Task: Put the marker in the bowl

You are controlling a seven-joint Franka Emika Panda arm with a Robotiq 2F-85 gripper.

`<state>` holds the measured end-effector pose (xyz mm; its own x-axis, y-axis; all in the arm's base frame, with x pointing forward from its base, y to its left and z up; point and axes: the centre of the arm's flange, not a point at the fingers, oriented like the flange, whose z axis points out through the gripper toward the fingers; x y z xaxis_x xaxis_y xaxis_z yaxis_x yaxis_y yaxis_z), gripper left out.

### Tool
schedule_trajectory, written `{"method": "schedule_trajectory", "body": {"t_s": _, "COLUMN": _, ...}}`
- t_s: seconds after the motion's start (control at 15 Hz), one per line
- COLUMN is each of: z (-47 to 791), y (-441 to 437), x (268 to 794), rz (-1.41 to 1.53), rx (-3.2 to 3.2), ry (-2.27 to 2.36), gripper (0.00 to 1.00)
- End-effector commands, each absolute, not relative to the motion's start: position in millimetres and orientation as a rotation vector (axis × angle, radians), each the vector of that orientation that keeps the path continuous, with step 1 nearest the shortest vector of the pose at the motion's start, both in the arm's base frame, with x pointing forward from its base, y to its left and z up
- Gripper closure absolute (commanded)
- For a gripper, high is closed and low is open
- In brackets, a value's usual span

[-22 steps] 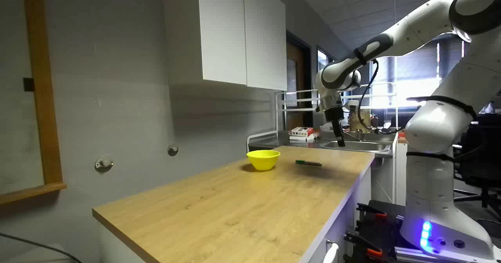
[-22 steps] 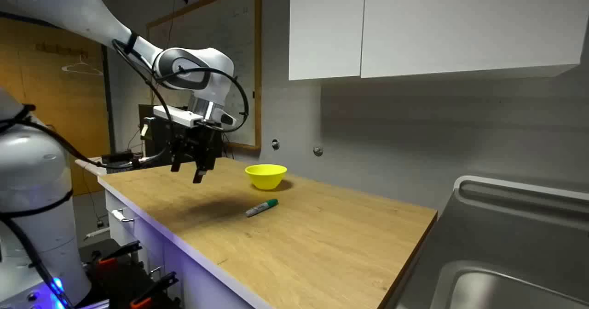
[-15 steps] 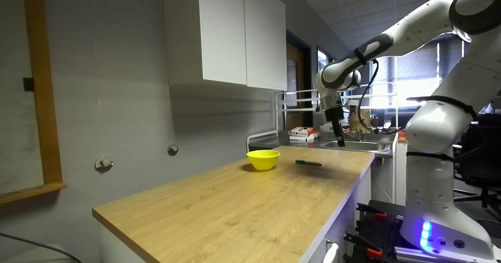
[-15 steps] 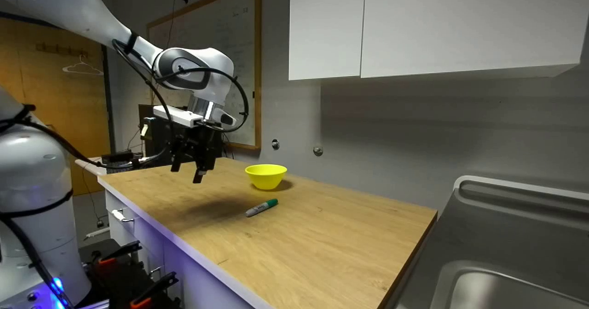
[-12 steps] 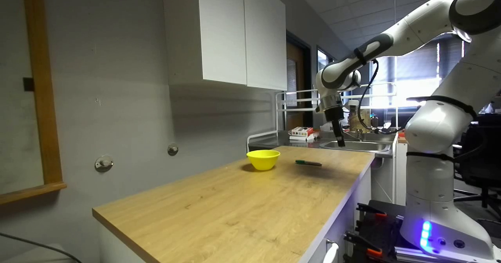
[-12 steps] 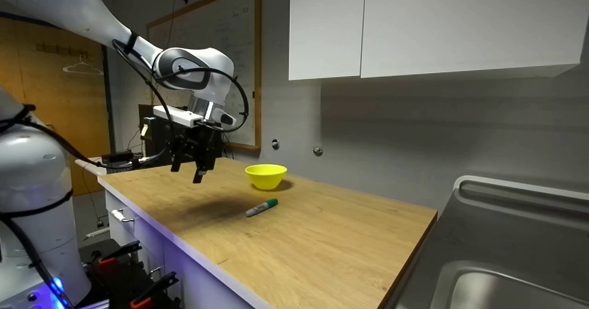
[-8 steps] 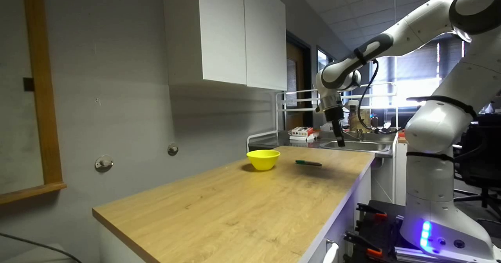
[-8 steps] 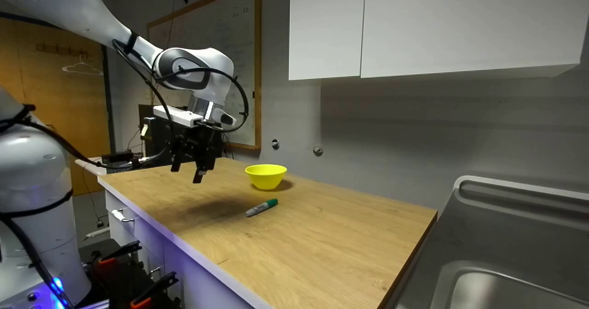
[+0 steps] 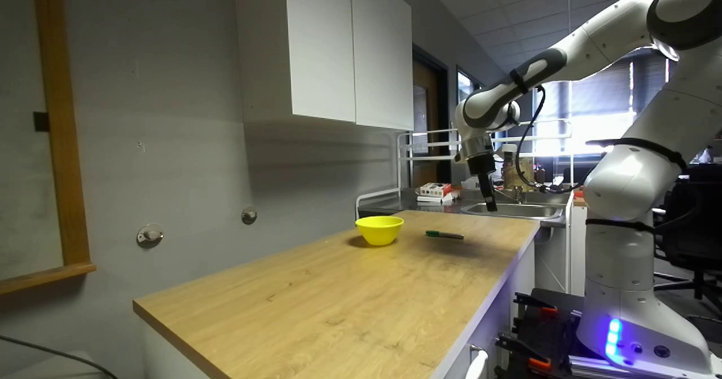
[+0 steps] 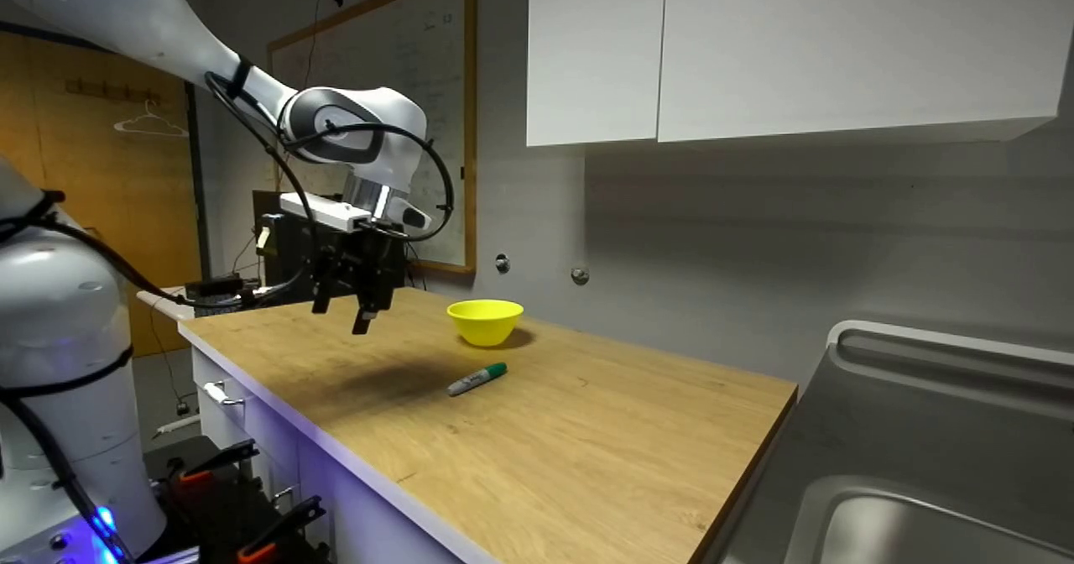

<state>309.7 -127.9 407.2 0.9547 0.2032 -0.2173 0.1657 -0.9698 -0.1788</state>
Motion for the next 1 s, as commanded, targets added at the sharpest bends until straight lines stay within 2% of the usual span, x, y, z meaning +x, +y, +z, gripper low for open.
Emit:
{"method": "schedule_trajectory", "body": {"t_s": 0.0, "z": 406.4, "y": -128.4, "x": 326.1, "rz": 0.341, "rx": -2.964, "ry": -0.270, "gripper": 0.00}}
{"method": "schedule_trajectory", "body": {"t_s": 0.53, "z": 403.0, "y": -129.3, "x": 410.9, "rz": 0.197, "rx": -3.082, "ry": -0.342, "gripper": 0.00}}
{"method": "schedule_trajectory", "body": {"t_s": 0.93, "z": 387.3, "y": -167.1, "x": 464.0, "rz": 0.181, "rx": -3.122, "ry": -0.280, "gripper": 0.00}}
